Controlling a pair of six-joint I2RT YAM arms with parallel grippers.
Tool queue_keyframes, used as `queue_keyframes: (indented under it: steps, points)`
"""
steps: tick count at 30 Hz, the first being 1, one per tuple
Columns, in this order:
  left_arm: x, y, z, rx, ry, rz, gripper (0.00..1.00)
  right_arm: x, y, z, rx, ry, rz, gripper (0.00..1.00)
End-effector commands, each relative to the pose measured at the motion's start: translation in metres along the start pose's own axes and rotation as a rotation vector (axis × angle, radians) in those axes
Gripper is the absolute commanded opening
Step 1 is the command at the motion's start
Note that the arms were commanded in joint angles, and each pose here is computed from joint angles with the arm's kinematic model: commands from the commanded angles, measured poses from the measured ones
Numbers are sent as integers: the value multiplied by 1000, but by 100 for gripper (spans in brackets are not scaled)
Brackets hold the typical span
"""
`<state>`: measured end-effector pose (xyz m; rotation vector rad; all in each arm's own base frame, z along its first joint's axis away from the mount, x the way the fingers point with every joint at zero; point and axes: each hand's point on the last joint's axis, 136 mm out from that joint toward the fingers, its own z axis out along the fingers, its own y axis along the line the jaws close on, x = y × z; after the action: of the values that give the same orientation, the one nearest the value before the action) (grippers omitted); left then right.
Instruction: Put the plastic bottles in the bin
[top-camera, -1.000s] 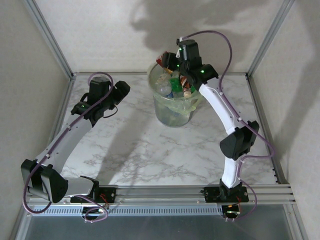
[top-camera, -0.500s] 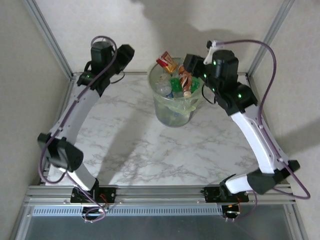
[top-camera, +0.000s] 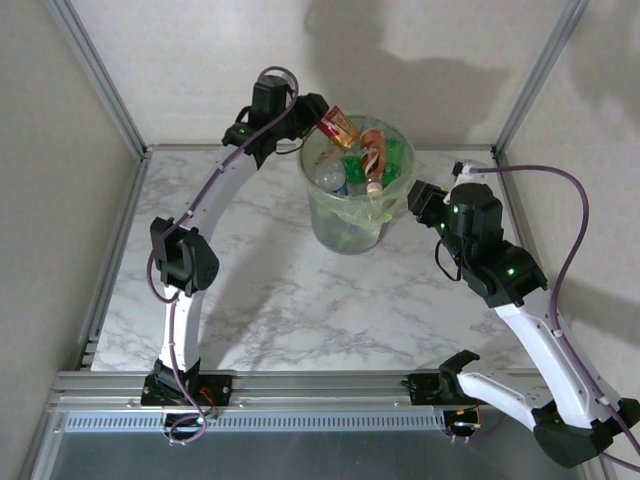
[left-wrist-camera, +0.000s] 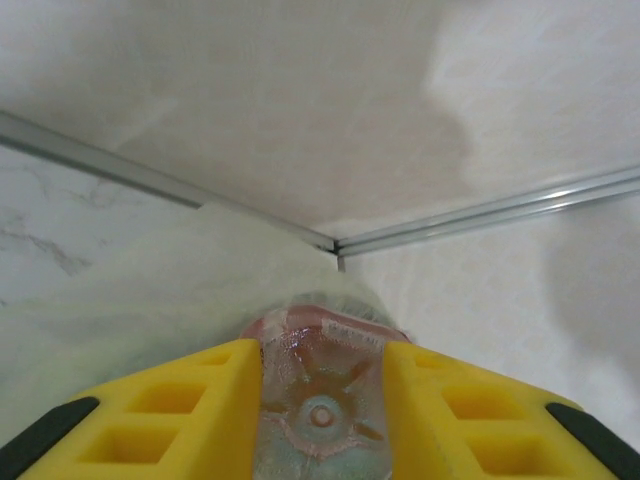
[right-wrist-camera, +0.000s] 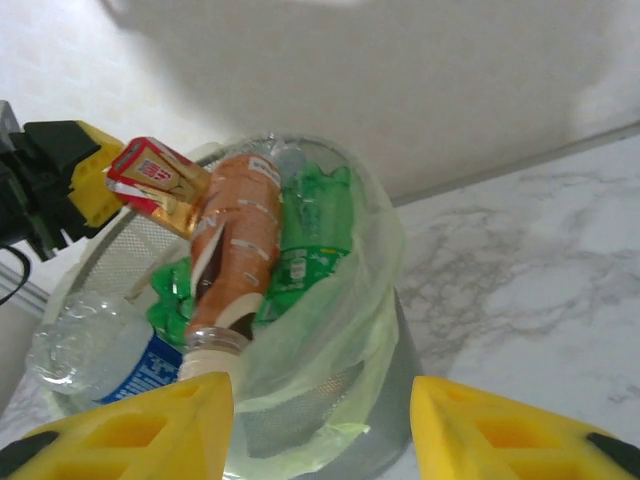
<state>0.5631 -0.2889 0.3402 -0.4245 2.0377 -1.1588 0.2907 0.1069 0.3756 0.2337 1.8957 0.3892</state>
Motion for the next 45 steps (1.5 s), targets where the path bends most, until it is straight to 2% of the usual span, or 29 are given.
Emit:
queue_keyframes:
  steps: [1,5,9,16,17,19,20,23,25,28,31,33,35,38,41,45]
  points:
    - [19,-18,-6,16,59,35,36,1,-11,-2,45,-16,42,50]
    - [32,-3,-12,-52,72,49,35,3,-11,-2,47,-6,53,49]
    - [20,-11,-35,-71,9,72,37,-1,-12,-8,45,-18,76,50]
    - [-11,-58,-84,-13,-116,107,68,-12,-26,-16,116,-67,104,59]
    - [-17,-66,-94,-7,-139,114,71,-12,-29,-16,133,-75,102,64]
    - [-28,-76,-114,-7,-187,142,77,-14,-30,-15,136,-95,88,83]
    - [-34,-80,-127,-14,-219,166,81,-12,-30,-13,129,-105,86,96]
    - [-54,-72,-167,-109,-355,260,99,-5,-42,-9,155,-158,84,99]
    - [-65,-47,-196,-234,-477,313,100,20,-68,-4,221,-200,109,99]
    - [-72,14,-242,-435,-669,382,100,47,-99,-2,265,-303,68,99]
    - [-59,92,-279,-639,-816,432,100,70,-130,6,390,-346,-33,99]
    - [-38,156,-300,-787,-894,429,100,86,-154,18,501,-317,-111,99]
    - [-22,204,-323,-891,-967,393,100,102,-175,33,564,-274,-146,99]
    - [-2,261,-338,-967,-982,364,100,113,-204,44,652,-275,-134,99]
    - [17,309,-334,-1052,-915,392,100,116,-228,53,715,-301,-136,99]
    - [32,335,-321,-998,-889,448,100,118,-254,65,811,-336,-189,99]
